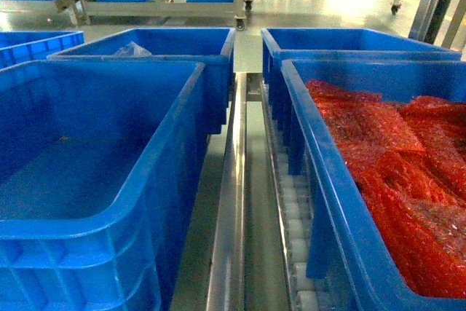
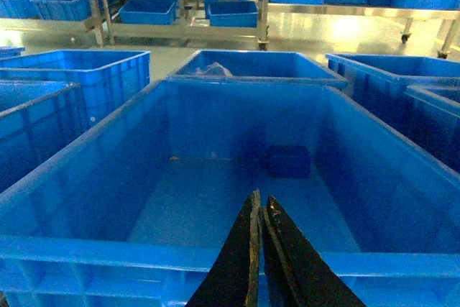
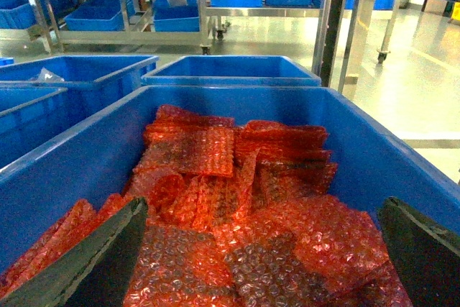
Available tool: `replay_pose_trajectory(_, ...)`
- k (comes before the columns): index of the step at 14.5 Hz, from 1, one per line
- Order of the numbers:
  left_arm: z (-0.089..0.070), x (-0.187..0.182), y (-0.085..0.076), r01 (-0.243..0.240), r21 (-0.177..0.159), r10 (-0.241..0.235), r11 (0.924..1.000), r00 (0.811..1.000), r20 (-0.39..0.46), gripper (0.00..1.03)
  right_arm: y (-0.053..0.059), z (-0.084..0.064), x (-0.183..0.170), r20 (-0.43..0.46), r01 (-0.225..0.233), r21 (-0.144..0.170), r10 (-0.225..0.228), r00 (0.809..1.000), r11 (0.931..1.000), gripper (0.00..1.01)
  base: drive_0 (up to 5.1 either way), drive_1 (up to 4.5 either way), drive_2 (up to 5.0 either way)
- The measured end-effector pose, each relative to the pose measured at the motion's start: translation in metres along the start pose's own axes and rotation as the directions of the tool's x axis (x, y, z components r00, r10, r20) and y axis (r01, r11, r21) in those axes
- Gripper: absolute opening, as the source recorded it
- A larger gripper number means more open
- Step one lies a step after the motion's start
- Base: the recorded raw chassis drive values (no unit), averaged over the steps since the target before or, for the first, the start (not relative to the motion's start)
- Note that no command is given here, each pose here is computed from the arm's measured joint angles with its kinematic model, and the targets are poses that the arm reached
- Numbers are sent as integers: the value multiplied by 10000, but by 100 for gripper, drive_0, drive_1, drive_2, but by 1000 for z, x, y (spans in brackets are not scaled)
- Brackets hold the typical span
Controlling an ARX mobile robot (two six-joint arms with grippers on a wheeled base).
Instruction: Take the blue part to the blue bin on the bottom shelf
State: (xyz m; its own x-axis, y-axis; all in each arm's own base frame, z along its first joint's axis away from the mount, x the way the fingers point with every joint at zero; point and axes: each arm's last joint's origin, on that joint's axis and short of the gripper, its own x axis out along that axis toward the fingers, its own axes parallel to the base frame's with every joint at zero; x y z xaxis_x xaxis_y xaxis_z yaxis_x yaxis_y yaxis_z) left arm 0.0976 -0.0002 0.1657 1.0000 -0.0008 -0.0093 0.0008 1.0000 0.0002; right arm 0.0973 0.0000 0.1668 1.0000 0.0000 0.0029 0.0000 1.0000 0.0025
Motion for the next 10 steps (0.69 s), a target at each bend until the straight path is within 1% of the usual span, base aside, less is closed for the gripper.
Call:
replay_pose_trajectory(2, 1, 0, 0, 11, 0, -11, 10000, 10000, 57, 4, 0, 0, 0, -8, 4, 0, -4, 10000, 10000, 98, 0, 0, 0)
replay_pose_trajectory(9, 1, 0, 0, 11, 0, -11, 10000, 10000, 61, 96, 0, 0, 0, -11, 4, 0, -4, 10000, 10000, 98, 0, 0, 0)
replay_pose_trajectory(10, 1, 0, 0, 11, 4, -11, 10000, 10000, 61, 98, 0, 0, 0, -11, 4, 0, -4, 10000, 10000, 98, 0, 0, 0)
